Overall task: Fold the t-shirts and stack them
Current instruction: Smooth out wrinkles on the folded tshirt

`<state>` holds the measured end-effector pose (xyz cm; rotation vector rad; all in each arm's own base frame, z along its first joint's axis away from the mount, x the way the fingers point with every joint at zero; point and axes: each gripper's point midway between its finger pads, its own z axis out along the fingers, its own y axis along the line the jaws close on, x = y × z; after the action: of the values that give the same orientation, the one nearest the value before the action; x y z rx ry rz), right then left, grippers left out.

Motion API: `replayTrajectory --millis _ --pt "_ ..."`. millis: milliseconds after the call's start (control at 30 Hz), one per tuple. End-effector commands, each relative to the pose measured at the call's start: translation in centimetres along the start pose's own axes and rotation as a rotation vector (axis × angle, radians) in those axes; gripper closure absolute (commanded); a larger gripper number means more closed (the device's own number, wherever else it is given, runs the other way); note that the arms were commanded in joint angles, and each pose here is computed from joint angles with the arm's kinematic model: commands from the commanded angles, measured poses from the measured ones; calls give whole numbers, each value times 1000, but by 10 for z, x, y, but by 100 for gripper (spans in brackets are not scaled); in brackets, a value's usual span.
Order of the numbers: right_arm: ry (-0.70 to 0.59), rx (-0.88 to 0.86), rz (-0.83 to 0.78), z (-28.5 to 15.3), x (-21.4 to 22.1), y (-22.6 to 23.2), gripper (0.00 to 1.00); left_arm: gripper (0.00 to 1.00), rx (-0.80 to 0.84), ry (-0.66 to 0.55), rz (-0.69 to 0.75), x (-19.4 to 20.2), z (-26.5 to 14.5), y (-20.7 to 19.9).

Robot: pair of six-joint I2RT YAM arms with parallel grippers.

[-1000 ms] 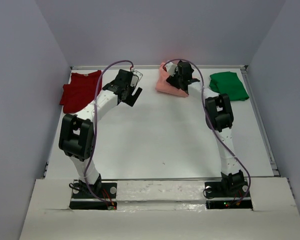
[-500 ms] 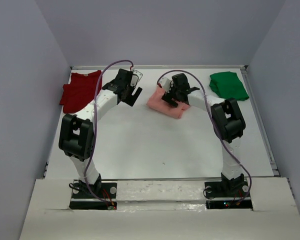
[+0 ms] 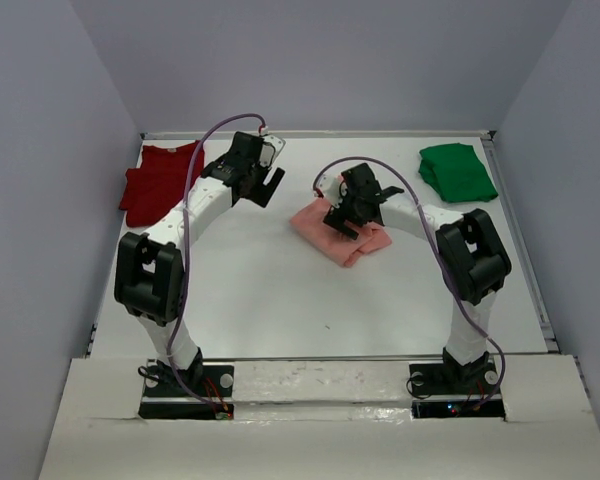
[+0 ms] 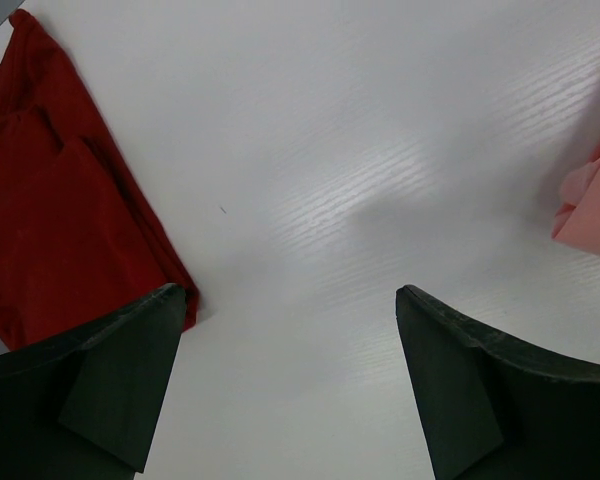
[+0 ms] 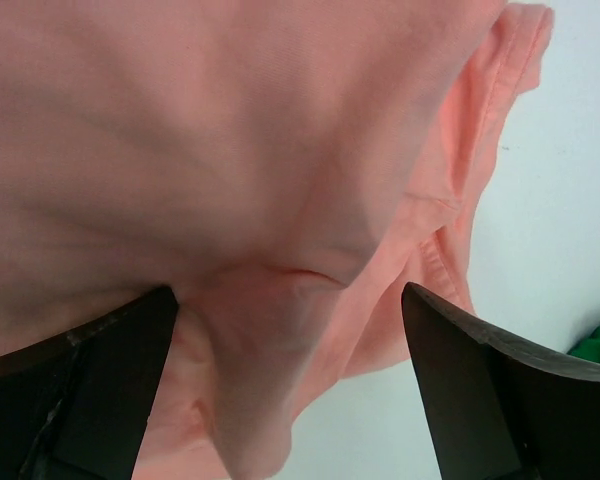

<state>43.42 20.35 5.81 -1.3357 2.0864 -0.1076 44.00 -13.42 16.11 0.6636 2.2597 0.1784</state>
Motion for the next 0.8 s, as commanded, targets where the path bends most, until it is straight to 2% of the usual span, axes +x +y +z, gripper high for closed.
replayTrajectory --millis 0,67,200,333,467,600,633,700,733,767 --pt "-101 135 1 -39 -51 -49 0 1 -23 -94 -16 -26 -29 13" --pt "-152 188 -2 -58 -78 -72 0 1 -25 -92 -15 -26 -29 14" --pt "-190 286 -9 -83 -103 -104 0 1 -25 -100 -19 -31 -31 16" --pt "-289 370 140 -125 -125 -154 0 1 -37 -116 -30 -36 -35 22" --pt "-261 278 250 -122 -117 -150 2 1 -9 -117 -65 -34 -32 26" --pt "-161 208 431 -115 -74 -150 3 1 130 -97 -136 -23 -23 25" --pt "-133 171 457 -114 -66 -143 3 1 149 -91 -141 -21 -22 23" --pt "-30 -28 540 -117 -41 -102 5 1 202 -92 -145 -22 -20 14" --pt "-33 -27 549 -118 -42 -103 5 1 216 -95 -145 -23 -21 12" --pt "-6 -144 574 -123 -36 -80 7 1 268 -101 -141 -25 -20 3"
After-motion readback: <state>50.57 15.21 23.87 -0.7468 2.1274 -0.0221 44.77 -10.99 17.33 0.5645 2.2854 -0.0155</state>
